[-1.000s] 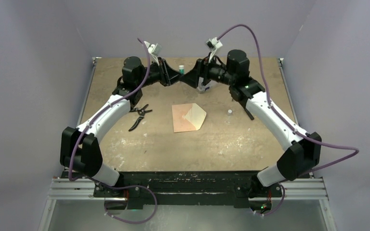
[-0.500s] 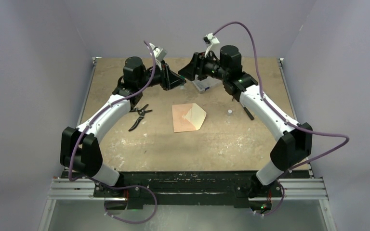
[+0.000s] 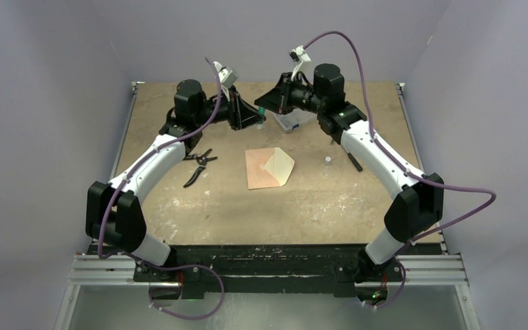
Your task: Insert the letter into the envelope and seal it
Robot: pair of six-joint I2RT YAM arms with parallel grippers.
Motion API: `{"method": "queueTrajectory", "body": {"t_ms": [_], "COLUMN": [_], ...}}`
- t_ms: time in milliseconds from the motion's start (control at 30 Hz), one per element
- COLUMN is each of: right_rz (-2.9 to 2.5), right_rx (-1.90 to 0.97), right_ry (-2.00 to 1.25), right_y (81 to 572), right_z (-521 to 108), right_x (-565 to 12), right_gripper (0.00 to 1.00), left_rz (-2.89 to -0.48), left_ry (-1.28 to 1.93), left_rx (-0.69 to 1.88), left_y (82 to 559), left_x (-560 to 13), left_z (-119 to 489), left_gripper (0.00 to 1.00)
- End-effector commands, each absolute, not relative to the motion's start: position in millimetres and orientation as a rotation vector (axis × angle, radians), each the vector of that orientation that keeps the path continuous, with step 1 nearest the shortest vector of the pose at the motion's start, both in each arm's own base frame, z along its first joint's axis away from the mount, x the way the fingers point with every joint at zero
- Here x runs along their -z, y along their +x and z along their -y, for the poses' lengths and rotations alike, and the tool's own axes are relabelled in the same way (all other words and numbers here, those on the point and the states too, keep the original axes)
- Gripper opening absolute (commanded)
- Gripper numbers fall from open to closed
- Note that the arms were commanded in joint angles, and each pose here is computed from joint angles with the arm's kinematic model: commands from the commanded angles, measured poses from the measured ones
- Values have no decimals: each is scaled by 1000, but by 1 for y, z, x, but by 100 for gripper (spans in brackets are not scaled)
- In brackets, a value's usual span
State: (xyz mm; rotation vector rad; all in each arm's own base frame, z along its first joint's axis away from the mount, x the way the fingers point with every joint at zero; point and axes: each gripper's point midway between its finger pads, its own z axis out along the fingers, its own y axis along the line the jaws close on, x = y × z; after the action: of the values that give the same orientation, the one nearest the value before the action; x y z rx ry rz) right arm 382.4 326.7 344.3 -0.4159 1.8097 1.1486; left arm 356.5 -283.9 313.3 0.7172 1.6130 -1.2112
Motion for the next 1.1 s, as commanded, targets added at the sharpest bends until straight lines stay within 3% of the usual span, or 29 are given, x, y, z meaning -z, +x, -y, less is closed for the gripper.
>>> {"method": "queueTrajectory", "body": {"t_ms": [0, 233, 467, 600, 667, 700, 800, 867, 967, 1067], "right_rz": [-1743, -1911, -2057, -2009, -1865, -1845, -1836, -1830, -1795, -1665], "right_rx": [-1243, -1185, -1220, -1367, -1528, -1556, -1405, -1288, -1216, -1349], "right_ry": [-428, -138, 277, 375, 262, 173, -70, -241, -413, -637], "right_y": [369, 395, 416, 419, 410, 403, 399, 390, 370, 328], "right_z": [-331, -322, -321, -332, -343, -347, -340, -325, -296, -282], "right_x": [-371, -346, -318, -340, -381, -392, -398, -392, -376, -376], "right_gripper": [0, 0, 0, 0, 0, 10, 57, 74, 80, 81], "left_rz": [-1519, -1559, -1382, -1358, -1408, -1439, -1532, -1540, -1527, -1533], "left_ry": [771, 712, 1152, 1190, 1112, 1109, 1086, 1100, 1122, 1105], "left_rx": [1176, 891, 518, 410, 542, 674, 992, 1119, 1250, 1369], "left_y": [354, 395, 398, 405, 405, 396, 369, 352, 331, 317], "left_x": [-343, -335, -295, -281, -281, -280, -271, -269, -273, -284], "left_z": [284, 266, 256, 248, 253, 260, 277, 282, 284, 286], "left_gripper": [0, 0, 0, 0, 0, 0, 0, 0, 0, 0]}}
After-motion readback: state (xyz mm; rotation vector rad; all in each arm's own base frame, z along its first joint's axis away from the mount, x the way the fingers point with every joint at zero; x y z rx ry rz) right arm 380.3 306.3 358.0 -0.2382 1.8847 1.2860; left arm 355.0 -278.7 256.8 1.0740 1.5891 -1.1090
